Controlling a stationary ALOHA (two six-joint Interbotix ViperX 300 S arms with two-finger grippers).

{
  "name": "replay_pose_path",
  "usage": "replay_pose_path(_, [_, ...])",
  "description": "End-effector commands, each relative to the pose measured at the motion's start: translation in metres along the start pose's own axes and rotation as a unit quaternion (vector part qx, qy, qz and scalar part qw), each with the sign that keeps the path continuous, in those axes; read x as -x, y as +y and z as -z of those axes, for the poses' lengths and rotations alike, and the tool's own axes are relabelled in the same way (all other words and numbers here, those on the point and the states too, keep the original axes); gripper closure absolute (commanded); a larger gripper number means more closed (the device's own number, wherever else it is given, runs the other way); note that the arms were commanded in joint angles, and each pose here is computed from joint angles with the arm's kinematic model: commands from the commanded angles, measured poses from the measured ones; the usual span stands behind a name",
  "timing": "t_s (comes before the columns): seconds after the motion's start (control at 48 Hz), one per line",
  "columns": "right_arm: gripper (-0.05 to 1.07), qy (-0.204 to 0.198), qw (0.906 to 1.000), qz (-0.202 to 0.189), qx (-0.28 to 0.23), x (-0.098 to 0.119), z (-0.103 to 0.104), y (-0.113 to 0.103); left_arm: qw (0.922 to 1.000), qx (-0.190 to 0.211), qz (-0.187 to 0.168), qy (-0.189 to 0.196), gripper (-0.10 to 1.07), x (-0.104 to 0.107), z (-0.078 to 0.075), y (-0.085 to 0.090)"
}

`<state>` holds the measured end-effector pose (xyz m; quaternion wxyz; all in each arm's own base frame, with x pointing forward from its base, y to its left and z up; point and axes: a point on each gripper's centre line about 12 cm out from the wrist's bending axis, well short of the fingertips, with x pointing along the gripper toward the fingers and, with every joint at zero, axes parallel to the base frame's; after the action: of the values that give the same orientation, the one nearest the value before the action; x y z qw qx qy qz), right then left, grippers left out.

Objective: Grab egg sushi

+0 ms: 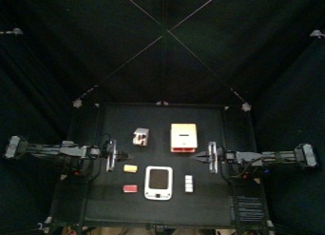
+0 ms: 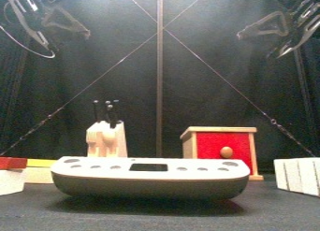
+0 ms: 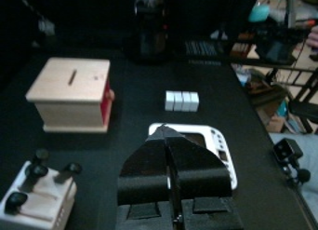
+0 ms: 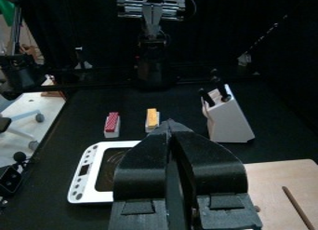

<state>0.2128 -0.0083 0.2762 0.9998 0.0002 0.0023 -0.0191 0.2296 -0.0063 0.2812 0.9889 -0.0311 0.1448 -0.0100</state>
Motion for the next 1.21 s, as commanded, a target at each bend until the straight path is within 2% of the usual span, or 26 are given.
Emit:
replay_pose_path(0.0, [1.02, -0.006, 1.0000, 0.001, -0.001, -0.003, -0.005, 0.000, 0.9995, 0.017, 0.005, 0.028, 1.00, -0.006, -0.004, -0.003])
replay_pose_path(0.083, [1.02, -0.005, 1.0000, 0.001, -0.001, -0.003, -0.003, 0.000, 0.9976, 0.033, 0.011, 0.061, 0.99, -0.014, 0.006, -0.006])
replay_pose_path(0.292, [1.02, 0.000, 1.0000, 0.001, 0.001, -0.002, 0.000, 0.000, 0.9932, 0.046, 0.022, 0.105, 0.95, -0.025, 0.022, -0.012])
replay_pose_path(0.458, [1.02, -0.006, 0.9999, -0.001, 0.008, -0.001, -0.003, 0.000, 0.9876, 0.046, 0.025, 0.148, 0.76, -0.033, 0.030, -0.015])
replay_pose_path(0.646, [1.02, -0.005, 0.9999, -0.002, 0.010, -0.001, -0.002, 0.000, 0.9767, 0.041, 0.032, 0.208, 0.45, -0.038, 0.049, -0.021])
replay_pose_path(0.833, [1.02, -0.001, 0.9999, -0.002, 0.011, 0.000, 0.001, 0.000, 0.9707, -0.007, 0.024, 0.239, 0.18, -0.047, 0.063, -0.016])
replay_pose_path(0.979, [1.02, 0.000, 0.9999, -0.002, 0.011, 0.000, 0.002, 0.000, 0.9646, -0.018, 0.018, 0.262, 0.07, -0.051, 0.076, -0.014])
replay_pose_path(1.188, [1.02, -0.002, 0.9999, -0.001, 0.011, 0.000, 0.000, 0.000, 0.9541, -0.012, 0.013, 0.299, 0.06, -0.060, 0.095, -0.012])
